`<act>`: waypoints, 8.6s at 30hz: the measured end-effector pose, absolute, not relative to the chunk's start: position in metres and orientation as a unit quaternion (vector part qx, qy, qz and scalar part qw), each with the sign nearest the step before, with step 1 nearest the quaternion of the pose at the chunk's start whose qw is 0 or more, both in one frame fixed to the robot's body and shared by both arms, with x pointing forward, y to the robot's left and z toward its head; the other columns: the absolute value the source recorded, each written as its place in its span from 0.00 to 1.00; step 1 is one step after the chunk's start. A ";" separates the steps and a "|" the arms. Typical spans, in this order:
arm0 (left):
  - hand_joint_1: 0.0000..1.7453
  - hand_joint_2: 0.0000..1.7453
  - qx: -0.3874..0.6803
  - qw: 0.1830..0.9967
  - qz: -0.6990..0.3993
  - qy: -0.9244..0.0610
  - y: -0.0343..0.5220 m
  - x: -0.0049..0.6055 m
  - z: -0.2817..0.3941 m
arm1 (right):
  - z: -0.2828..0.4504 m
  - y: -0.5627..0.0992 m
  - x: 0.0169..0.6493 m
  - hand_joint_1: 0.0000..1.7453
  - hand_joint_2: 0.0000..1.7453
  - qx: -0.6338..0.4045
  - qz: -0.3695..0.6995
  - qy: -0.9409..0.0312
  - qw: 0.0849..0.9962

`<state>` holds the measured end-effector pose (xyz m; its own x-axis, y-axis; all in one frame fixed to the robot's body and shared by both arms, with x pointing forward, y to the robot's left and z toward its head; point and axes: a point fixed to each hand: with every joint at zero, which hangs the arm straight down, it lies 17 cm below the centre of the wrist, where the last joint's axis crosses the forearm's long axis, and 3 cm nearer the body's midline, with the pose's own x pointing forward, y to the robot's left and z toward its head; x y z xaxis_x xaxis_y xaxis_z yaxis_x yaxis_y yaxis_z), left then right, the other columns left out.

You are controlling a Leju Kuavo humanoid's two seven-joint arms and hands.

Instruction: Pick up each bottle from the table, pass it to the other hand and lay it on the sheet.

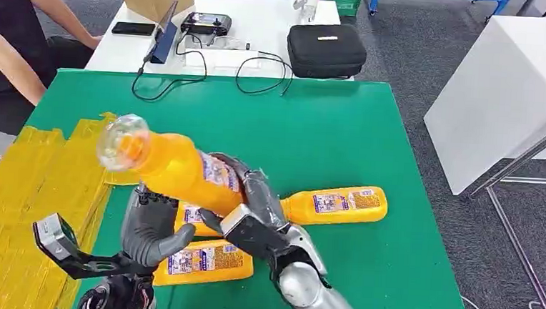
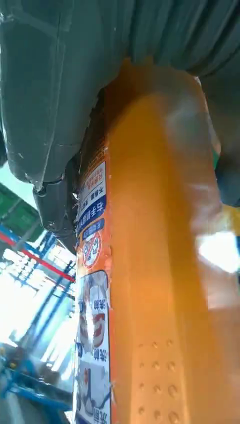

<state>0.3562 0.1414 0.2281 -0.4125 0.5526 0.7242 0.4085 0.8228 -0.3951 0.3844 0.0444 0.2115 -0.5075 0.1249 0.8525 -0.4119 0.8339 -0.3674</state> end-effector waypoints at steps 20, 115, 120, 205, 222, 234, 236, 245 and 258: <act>0.00 1.00 -0.207 0.474 0.121 -0.847 0.199 0.355 0.202 | 0.183 0.118 0.335 1.00 1.00 0.112 0.464 -0.775 0.415; 0.00 0.00 0.541 0.521 -0.474 -0.459 0.413 0.406 -0.001 | 0.042 0.052 0.326 0.00 0.00 0.003 0.601 -0.640 0.479; 0.00 0.00 0.539 0.526 -0.471 -0.460 0.413 0.410 -0.004 | 0.044 0.065 0.326 0.00 0.00 -0.002 0.611 -0.636 0.471; 0.00 0.00 0.062 0.438 0.147 -0.885 0.344 0.327 0.211 | 0.099 0.041 0.324 1.00 1.00 0.083 0.417 -0.717 0.553; 0.00 1.00 -0.188 0.498 0.199 -0.823 0.273 0.317 0.188 | 0.171 0.016 0.327 1.00 1.00 0.088 0.281 -0.806 0.513; 0.00 1.00 -0.251 0.509 0.186 -0.802 0.225 0.317 0.187 | 0.194 0.019 0.340 1.00 1.00 0.080 0.257 -0.823 0.500; 0.00 1.00 -0.251 0.511 0.186 -0.801 0.225 0.317 0.186 | 0.195 0.019 0.340 1.00 1.00 0.079 0.255 -0.824 0.500; 0.00 1.00 -0.274 0.532 0.157 -0.785 0.200 0.318 0.179 | 0.200 0.024 0.351 1.00 1.00 0.062 0.257 -0.826 0.497; 0.00 1.00 -0.257 0.552 0.147 -0.780 0.197 0.332 0.168 | 0.174 0.087 0.363 1.00 1.00 0.015 0.383 -0.781 0.494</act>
